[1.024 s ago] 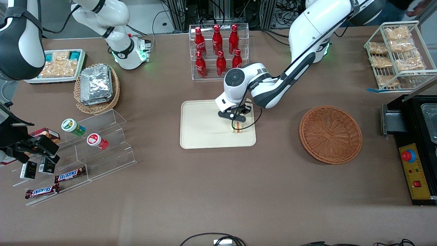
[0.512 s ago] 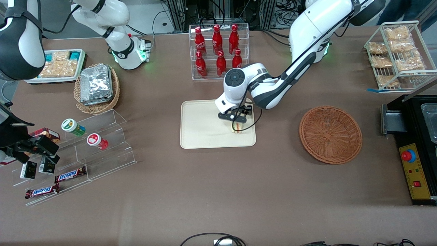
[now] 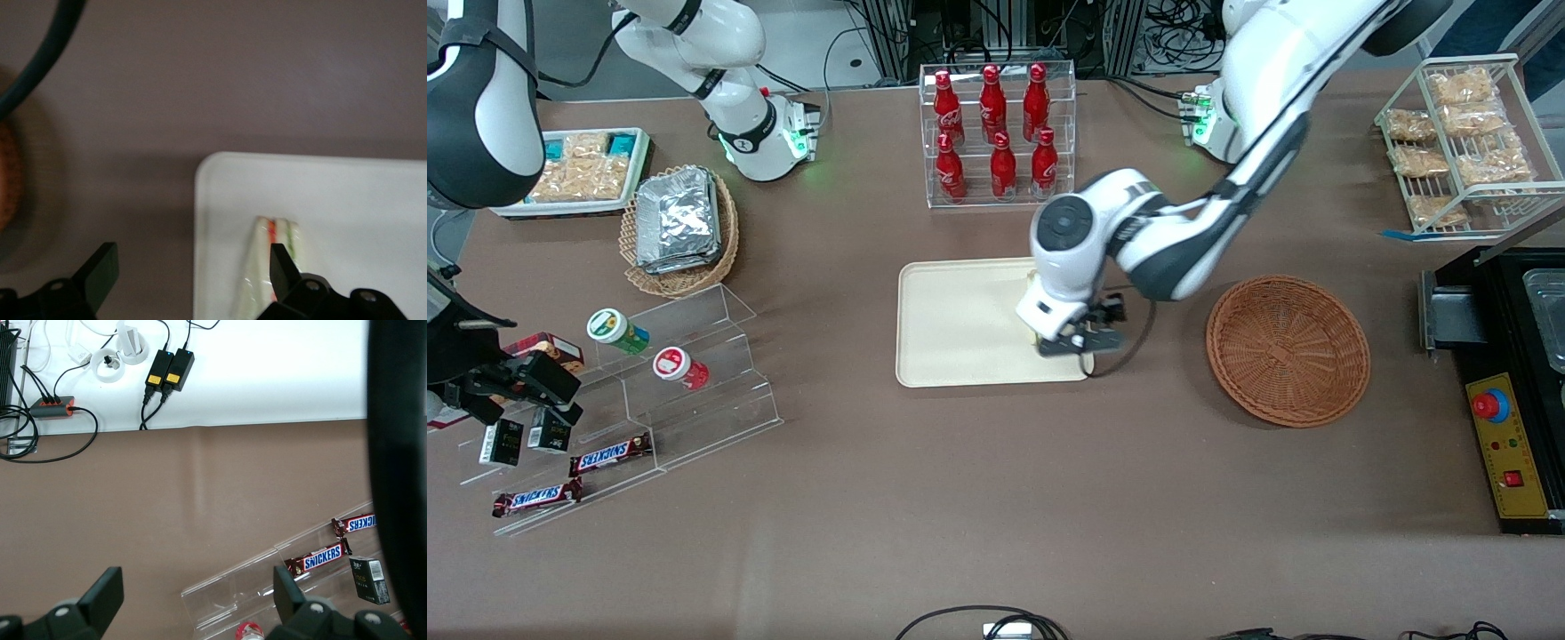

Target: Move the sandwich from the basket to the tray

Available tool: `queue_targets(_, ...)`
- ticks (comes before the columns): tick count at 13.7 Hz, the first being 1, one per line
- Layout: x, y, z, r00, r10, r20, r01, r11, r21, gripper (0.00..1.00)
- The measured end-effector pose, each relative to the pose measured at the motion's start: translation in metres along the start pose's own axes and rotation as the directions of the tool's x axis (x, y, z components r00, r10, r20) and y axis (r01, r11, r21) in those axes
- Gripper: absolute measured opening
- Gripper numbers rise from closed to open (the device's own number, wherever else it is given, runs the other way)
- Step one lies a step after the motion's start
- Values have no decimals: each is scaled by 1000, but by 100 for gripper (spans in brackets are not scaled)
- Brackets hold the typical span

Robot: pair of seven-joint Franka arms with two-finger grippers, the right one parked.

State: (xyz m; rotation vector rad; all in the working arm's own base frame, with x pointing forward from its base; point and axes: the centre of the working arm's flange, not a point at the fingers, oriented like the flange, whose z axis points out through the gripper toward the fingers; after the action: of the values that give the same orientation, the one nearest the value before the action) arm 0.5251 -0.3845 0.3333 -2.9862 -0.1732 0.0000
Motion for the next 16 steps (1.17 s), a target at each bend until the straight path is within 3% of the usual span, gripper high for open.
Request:
queue_targets(4,45,-75,-38,988,-156,-1,156,988,24,100)
queue_targets(8,62,-107,-62,977,-215,8,214,975,63,100)
queue_targets(11,72,-135,-82,982,-186,43,184,982,47,100)
queue_targets(16,79,-245,-145,991,-78,108,78,997,11,100)
